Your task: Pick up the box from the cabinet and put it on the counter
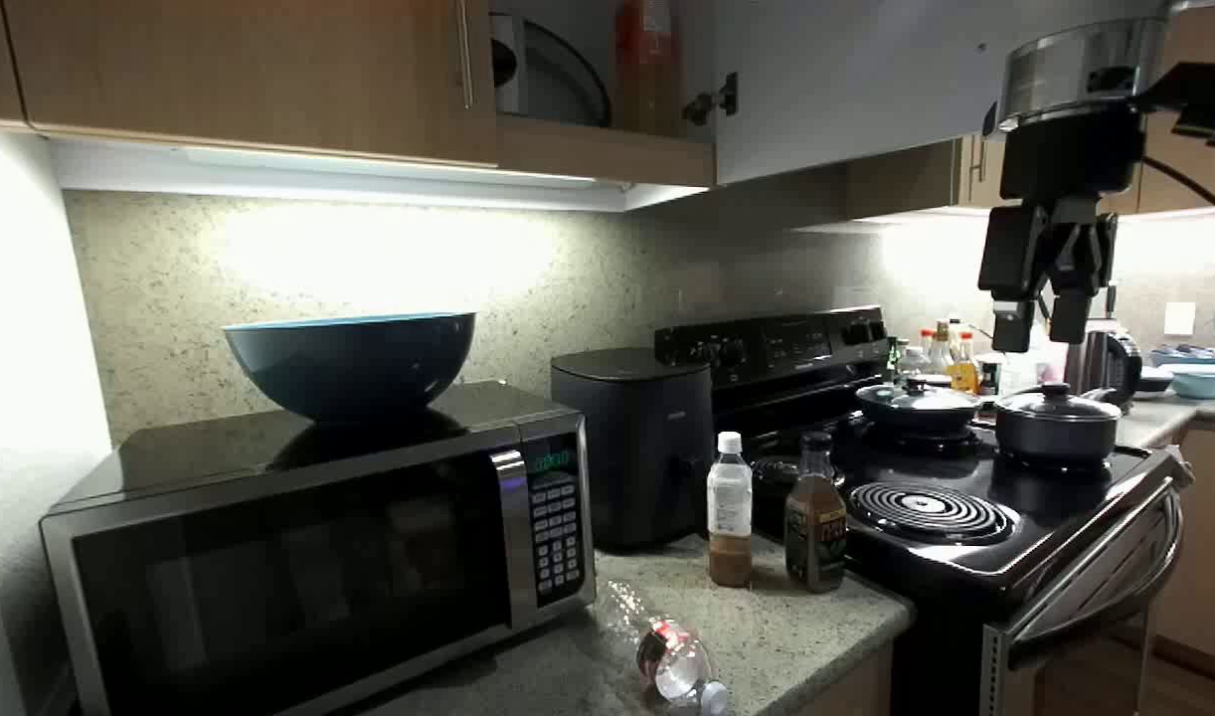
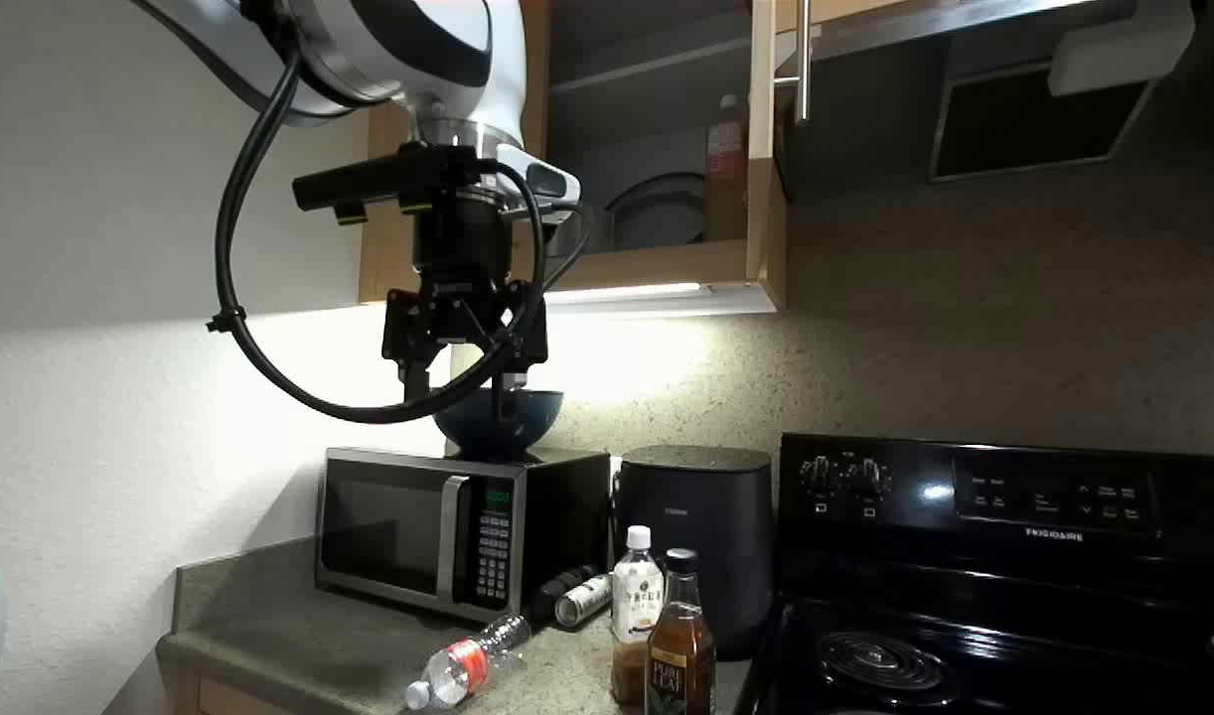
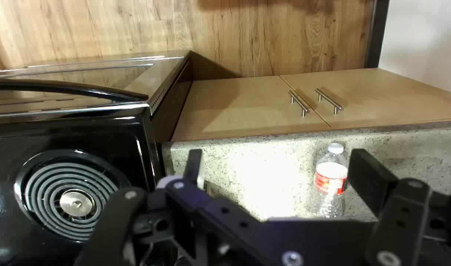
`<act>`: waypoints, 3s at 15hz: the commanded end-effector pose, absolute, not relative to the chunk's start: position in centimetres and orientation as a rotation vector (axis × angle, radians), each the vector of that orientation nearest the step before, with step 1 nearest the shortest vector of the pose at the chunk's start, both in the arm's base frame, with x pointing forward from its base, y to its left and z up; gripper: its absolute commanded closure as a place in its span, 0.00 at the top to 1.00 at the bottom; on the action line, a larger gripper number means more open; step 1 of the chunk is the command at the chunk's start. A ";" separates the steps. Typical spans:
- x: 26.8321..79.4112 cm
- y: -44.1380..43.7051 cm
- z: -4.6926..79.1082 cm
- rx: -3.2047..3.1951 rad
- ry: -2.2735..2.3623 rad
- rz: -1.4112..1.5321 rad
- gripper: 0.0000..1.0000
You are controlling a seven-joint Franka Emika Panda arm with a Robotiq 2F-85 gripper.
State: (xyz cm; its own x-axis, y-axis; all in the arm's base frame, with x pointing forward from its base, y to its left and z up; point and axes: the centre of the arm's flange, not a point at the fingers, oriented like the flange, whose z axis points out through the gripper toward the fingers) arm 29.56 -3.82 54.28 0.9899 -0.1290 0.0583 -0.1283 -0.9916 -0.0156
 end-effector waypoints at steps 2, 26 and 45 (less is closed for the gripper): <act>29.6 -3.8 54.3 -3.122 0.202 -0.093 1.00; 29.6 -3.8 54.3 -3.122 0.202 -0.093 1.00; 38.6 1.5 62.3 -3.318 -0.015 -0.365 1.00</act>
State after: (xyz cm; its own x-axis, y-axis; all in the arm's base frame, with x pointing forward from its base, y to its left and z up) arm 38.65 1.54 62.35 0.9763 0.0302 0.2143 -0.0126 -0.9806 0.1957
